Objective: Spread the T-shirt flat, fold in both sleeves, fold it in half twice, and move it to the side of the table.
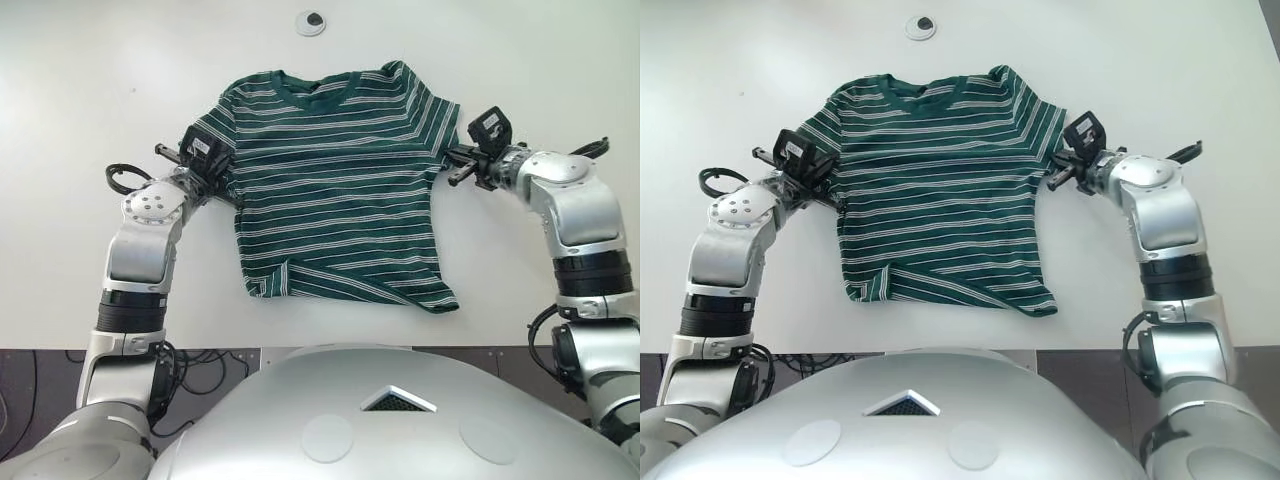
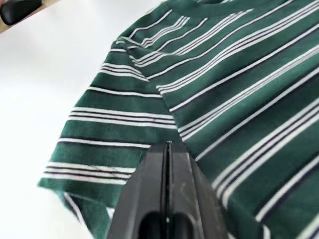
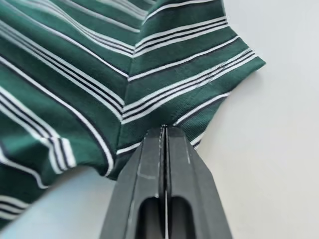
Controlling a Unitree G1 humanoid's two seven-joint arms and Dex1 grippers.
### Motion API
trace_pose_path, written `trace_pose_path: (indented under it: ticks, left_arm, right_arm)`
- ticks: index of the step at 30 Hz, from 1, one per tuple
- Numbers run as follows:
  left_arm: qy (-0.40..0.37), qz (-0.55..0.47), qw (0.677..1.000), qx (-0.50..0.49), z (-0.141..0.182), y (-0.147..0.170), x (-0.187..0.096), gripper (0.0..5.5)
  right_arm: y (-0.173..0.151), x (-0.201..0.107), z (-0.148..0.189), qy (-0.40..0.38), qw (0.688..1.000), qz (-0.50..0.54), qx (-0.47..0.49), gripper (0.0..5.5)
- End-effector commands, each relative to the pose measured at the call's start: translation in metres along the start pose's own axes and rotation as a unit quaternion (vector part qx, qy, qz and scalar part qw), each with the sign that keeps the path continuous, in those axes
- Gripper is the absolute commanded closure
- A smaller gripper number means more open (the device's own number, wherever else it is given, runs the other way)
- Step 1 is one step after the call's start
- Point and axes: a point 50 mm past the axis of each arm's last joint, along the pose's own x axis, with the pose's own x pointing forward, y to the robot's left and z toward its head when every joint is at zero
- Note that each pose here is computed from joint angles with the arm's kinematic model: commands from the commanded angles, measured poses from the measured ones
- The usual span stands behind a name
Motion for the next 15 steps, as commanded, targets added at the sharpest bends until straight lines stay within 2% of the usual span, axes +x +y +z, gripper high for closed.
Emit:
trace_pose_path:
  ticks: [1,4,8,10,12,15]
  left_arm:
    - [-0.002,0.0,1.0,-0.002,0.0,0.001,-0.004,5.49]
    - [-0.025,0.024,0.999,-0.009,0.008,0.009,-0.004,5.49]
    - [-0.079,0.055,0.995,-0.035,0.027,0.021,-0.007,5.49]
    - [-0.086,0.049,0.994,-0.046,0.03,0.023,-0.007,5.49]
    - [-0.066,0.031,0.996,-0.05,0.027,0.02,-0.003,5.49]
    - [-0.019,0.009,0.999,-0.043,0.016,0.013,0.008,5.49]
  right_arm:
    - [-0.003,-0.008,-0.02,0.055,0.998,0.004,-0.006,5.5]
    - [-0.006,-0.008,0.004,-0.004,1.0,-0.001,0.002,5.5]
    - [-0.012,-0.014,0.068,-0.168,0.985,-0.039,-0.002,5.5]
    - [-0.011,-0.011,0.089,-0.217,0.975,-0.04,0.002,5.5]
    - [-0.005,0.005,0.094,-0.217,0.976,-0.025,0.011,5.5]
    - [-0.003,0.036,0.079,-0.172,0.984,-0.026,0.035,5.5]
